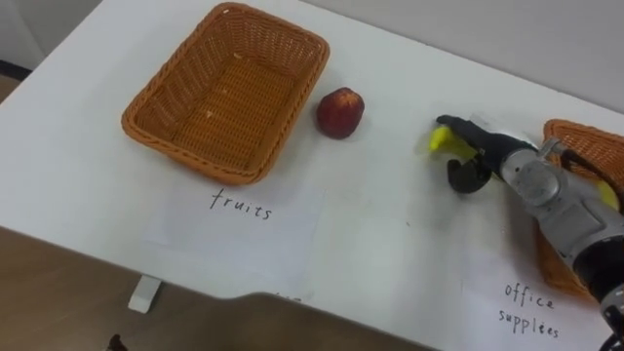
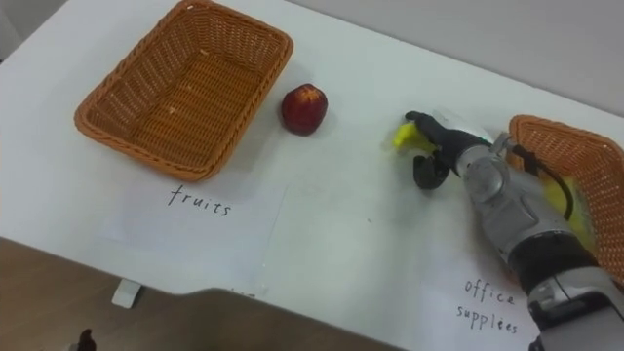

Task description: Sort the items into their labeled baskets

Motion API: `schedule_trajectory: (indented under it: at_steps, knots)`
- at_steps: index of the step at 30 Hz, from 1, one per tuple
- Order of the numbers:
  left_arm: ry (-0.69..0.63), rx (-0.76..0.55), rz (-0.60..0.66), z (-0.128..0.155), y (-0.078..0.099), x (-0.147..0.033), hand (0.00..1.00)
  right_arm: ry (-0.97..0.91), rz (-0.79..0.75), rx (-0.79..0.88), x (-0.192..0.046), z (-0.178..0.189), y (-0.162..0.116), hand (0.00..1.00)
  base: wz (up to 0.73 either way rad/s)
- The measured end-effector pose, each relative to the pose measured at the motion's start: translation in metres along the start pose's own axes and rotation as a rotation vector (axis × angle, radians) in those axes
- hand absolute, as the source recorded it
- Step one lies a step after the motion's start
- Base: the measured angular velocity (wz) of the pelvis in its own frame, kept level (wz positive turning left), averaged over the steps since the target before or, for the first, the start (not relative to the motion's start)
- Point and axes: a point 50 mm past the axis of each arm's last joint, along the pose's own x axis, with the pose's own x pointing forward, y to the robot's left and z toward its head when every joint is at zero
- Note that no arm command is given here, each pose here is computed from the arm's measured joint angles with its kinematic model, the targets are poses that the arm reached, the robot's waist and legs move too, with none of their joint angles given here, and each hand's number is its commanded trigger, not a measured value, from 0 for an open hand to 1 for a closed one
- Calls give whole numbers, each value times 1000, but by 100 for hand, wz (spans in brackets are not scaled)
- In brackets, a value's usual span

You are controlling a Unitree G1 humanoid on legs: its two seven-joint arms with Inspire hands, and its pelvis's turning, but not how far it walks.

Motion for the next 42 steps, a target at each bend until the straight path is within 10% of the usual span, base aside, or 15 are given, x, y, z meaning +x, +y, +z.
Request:
schedule_trajectory:
  at_steps: [4, 42]
  knots:
    - [1, 1, 1, -1, 0, 0, 0, -1, 8, 5, 0, 1, -1, 100, 0]
    - [8, -2, 25, -6, 6, 0, 0, -138, -13, -56, -4, 37, -21, 100, 0]
